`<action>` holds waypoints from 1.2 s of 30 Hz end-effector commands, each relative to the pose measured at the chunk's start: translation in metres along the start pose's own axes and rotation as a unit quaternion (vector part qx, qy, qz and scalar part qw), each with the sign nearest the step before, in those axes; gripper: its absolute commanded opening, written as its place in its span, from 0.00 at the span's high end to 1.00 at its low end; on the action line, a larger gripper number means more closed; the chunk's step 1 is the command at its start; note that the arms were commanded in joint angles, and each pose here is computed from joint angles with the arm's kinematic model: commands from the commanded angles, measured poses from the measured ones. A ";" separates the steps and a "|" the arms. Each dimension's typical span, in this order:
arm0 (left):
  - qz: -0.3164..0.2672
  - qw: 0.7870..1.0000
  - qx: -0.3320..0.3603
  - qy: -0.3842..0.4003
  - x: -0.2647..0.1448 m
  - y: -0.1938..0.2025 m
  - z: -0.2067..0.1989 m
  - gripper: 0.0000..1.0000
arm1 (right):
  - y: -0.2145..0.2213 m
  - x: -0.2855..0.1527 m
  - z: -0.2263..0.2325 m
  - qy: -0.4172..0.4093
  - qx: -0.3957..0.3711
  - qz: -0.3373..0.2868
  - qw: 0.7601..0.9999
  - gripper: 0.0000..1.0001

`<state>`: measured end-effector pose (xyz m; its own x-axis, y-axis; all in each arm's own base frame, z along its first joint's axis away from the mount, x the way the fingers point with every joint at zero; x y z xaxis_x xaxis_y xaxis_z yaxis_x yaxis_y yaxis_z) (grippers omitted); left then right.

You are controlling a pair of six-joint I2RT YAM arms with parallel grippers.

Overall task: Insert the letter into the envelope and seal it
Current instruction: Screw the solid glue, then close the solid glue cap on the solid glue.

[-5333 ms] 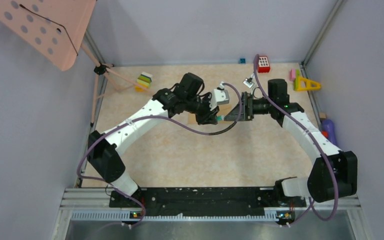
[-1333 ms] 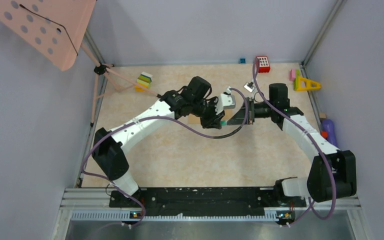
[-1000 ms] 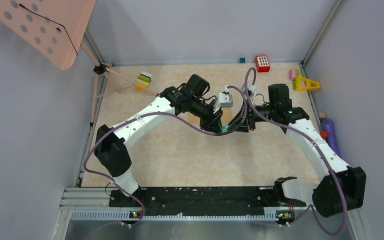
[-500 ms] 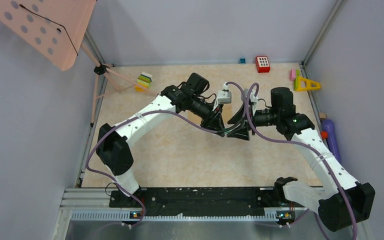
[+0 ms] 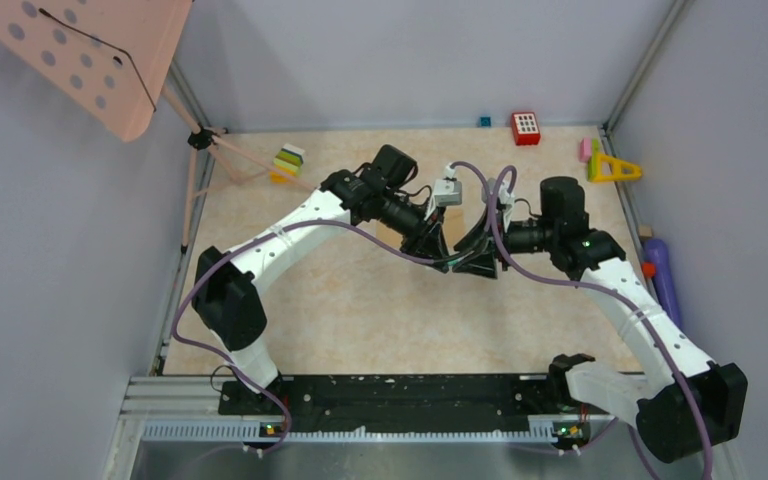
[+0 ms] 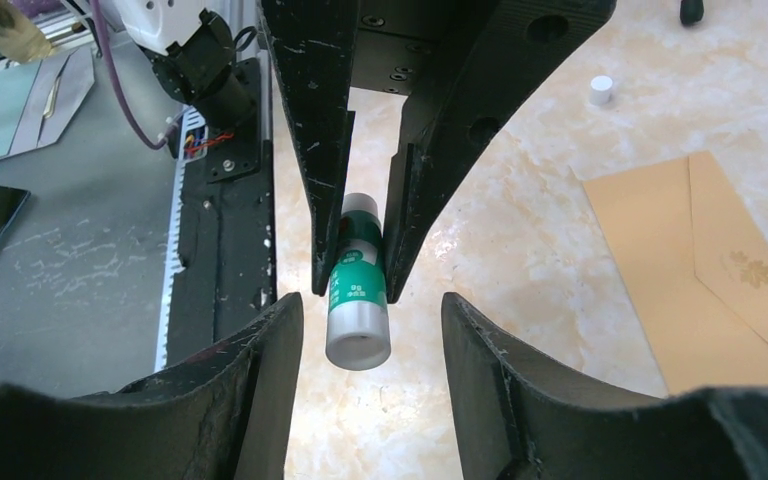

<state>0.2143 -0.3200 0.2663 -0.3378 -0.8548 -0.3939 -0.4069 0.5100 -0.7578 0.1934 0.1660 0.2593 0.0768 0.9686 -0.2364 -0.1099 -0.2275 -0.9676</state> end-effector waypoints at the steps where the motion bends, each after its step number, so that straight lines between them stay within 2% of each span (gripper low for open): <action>1: -0.017 0.999 0.026 0.011 -0.002 -0.012 -0.004 0.95 | -0.013 0.001 0.000 -0.006 -0.026 -0.018 0.999 0.51; 5: -0.016 1.000 0.025 0.008 -0.001 -0.012 -0.003 0.95 | -0.011 0.003 0.000 -0.008 -0.026 -0.015 1.000 0.58; 9: -0.016 1.000 0.025 0.008 -0.002 -0.012 -0.003 0.94 | -0.008 0.006 0.003 -0.016 -0.028 -0.013 0.999 0.73; 10: -0.016 1.000 0.026 0.007 -0.002 -0.012 -0.003 0.90 | -0.008 0.007 0.004 -0.018 -0.028 -0.012 0.999 0.77; 12: -0.016 1.000 0.026 0.002 -0.002 -0.012 -0.003 0.67 | -0.007 0.007 0.005 -0.023 -0.027 -0.010 0.999 0.84; 16: -0.027 0.999 0.031 -0.015 -0.012 -0.016 -0.002 0.34 | -0.010 0.006 0.007 -0.020 -0.023 -0.011 0.999 0.96; 20: -0.056 0.997 0.035 -0.032 -0.033 -0.022 -0.001 0.07 | -0.015 0.005 0.007 -0.011 -0.008 -0.015 1.000 1.00; 24: -0.090 0.990 0.042 -0.099 -0.069 -0.025 0.005 0.02 | -0.018 0.003 0.009 -0.002 -0.001 -0.017 1.000 1.00; 27: -0.114 0.961 0.044 -0.250 -0.109 -0.024 0.025 0.02 | -0.018 0.001 0.009 0.015 0.003 -0.017 1.000 1.00; 30: -0.101 0.907 0.024 -0.409 -0.142 -0.009 0.056 0.02 | -0.018 -0.002 0.005 0.049 0.004 -0.019 0.999 1.00; 32: -0.071 0.879 -0.004 -0.472 -0.155 0.008 0.076 0.02 | -0.016 -0.005 0.002 0.074 0.004 -0.020 0.997 1.00; 36: 0.016 0.841 -0.068 -0.537 -0.171 0.049 0.111 0.02 | -0.010 -0.012 -0.004 0.116 0.002 -0.028 0.993 1.00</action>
<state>0.3203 -0.1963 0.2841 0.4883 -0.6751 -0.5530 -0.4111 0.3810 -0.8282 0.1893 0.1633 0.2661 0.2027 0.9514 -0.2318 -0.1483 -0.2041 -0.9677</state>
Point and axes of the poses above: each gripper's point midway between its finger pads, its own x axis out along the fingers, its own z axis along the line the jaws close on, y = z × x, the point moved 6 cm from there along -x, back along the fingers, and after that the axes turned 8 degrees about -x, right-handed, at the moved point
